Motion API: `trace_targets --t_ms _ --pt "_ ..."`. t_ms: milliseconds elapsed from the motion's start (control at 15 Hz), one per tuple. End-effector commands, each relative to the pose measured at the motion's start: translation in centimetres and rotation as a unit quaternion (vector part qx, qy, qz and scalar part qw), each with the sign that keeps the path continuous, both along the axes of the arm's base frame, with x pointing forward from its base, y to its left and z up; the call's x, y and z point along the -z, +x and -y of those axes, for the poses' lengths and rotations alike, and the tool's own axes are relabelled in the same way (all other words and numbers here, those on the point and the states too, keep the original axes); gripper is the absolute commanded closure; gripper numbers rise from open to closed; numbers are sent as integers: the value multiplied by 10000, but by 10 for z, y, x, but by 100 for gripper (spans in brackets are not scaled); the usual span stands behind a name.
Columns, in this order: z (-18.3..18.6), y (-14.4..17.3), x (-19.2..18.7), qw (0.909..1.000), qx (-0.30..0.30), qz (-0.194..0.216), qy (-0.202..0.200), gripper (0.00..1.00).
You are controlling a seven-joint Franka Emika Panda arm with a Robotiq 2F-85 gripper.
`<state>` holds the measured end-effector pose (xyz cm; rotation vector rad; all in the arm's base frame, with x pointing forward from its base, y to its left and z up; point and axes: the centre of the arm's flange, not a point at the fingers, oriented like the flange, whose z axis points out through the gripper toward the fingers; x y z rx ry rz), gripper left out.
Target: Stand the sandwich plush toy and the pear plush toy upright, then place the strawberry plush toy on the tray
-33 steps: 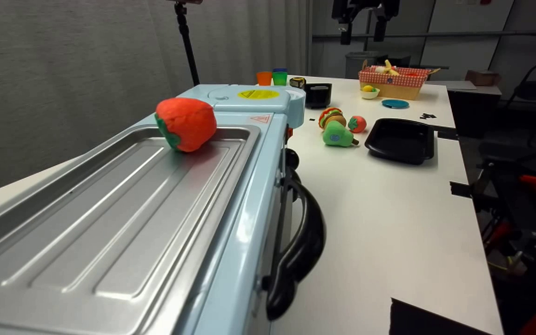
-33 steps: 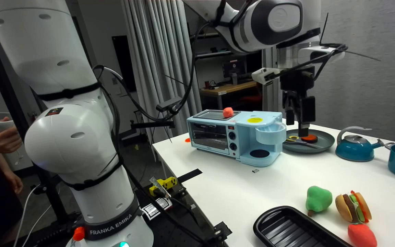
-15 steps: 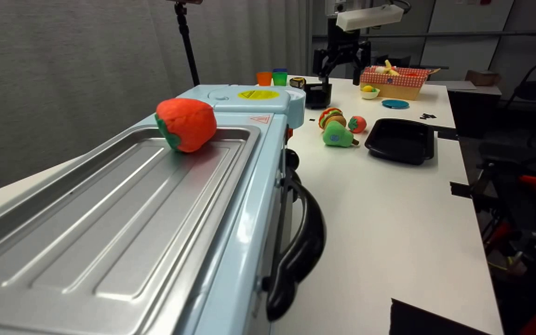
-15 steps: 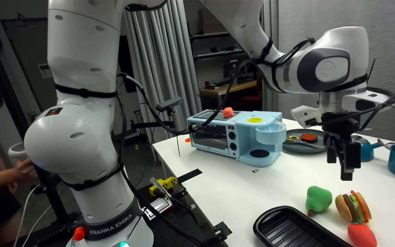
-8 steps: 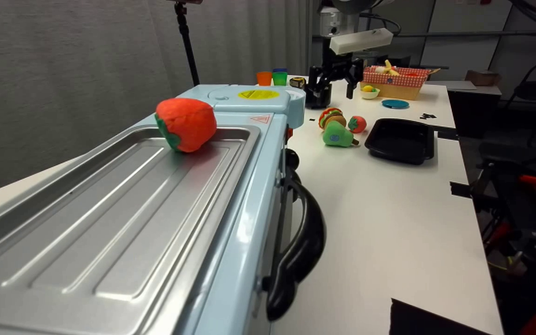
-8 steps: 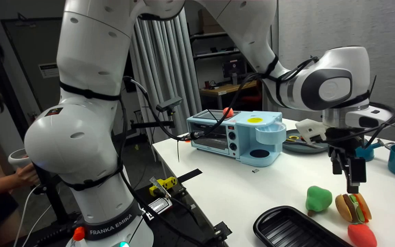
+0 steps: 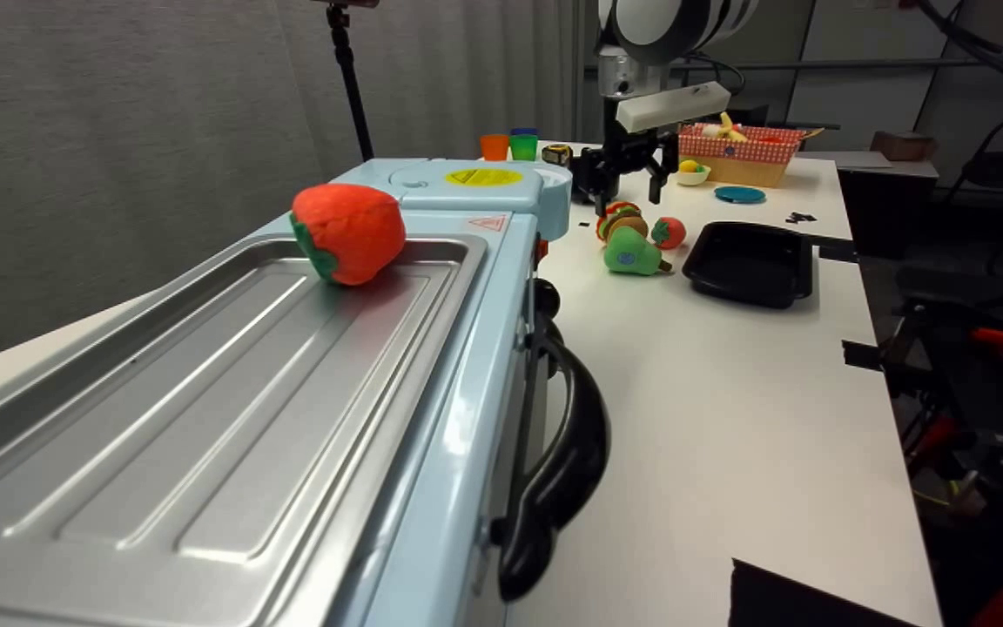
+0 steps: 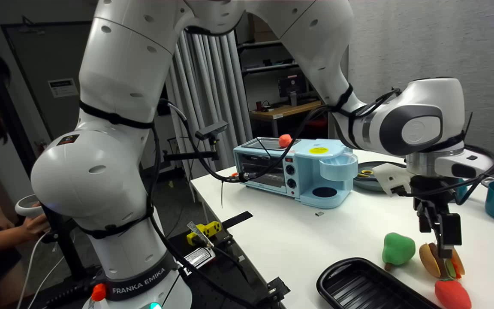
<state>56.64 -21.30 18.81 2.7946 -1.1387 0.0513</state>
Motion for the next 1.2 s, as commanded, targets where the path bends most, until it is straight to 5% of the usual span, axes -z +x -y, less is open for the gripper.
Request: trace_targets --t_ms 0,400,800,933,1133 --pt "5 10 14 9999 88 35 -40 0" --pt "7 17 27 9999 102 -20 59 3" --pt "12 23 28 9998 153 36 107 53" --pt "14 21 25 9996 205 84 171 53" --pt "14 17 9 9947 394 482 821 53"
